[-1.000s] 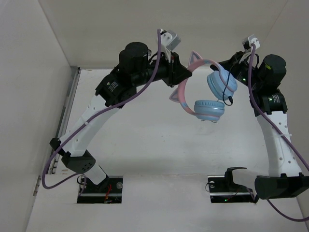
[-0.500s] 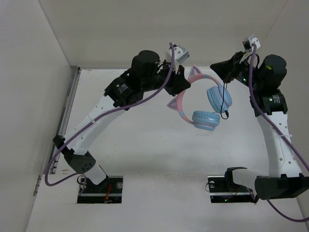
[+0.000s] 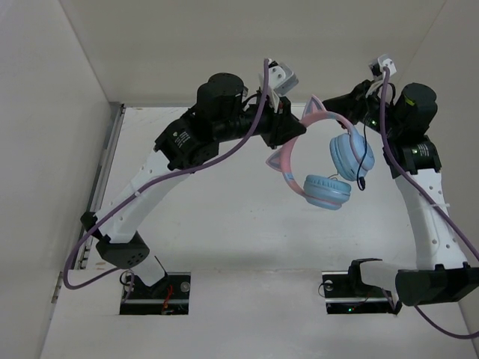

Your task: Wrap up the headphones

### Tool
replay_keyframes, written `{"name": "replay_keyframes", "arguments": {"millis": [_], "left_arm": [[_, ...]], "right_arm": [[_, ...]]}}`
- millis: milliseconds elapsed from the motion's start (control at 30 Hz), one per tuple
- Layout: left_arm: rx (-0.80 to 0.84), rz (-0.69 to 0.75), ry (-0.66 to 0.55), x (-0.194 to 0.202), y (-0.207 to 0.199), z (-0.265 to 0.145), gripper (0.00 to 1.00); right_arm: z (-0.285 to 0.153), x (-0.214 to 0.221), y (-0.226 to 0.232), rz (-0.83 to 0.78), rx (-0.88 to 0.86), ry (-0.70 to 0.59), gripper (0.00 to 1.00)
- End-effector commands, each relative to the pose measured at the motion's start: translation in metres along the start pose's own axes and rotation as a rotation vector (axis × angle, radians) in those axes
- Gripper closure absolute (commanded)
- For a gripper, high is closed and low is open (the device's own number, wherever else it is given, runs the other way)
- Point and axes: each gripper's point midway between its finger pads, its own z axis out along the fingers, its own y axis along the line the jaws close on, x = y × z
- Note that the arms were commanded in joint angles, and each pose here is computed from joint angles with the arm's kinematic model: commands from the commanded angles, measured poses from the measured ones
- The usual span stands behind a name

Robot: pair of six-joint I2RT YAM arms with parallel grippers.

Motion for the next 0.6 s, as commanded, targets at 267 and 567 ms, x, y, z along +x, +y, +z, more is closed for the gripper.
{"name": "replay_keyframes", "arguments": {"millis": [267, 567], "left_arm": [[0.018, -0.02, 0.013, 0.022, 0.005, 0.006, 1.0], [-0.189, -0.033, 0.106, 0.07, 0.071, -0.003, 1.0]], "right_arm": [[0.013, -0.031, 0.006, -0.16, 0.026, -0.026, 1.0], [0.025, -0.029, 0.0, -0.248, 0.061, 0.003, 1.0]]}}
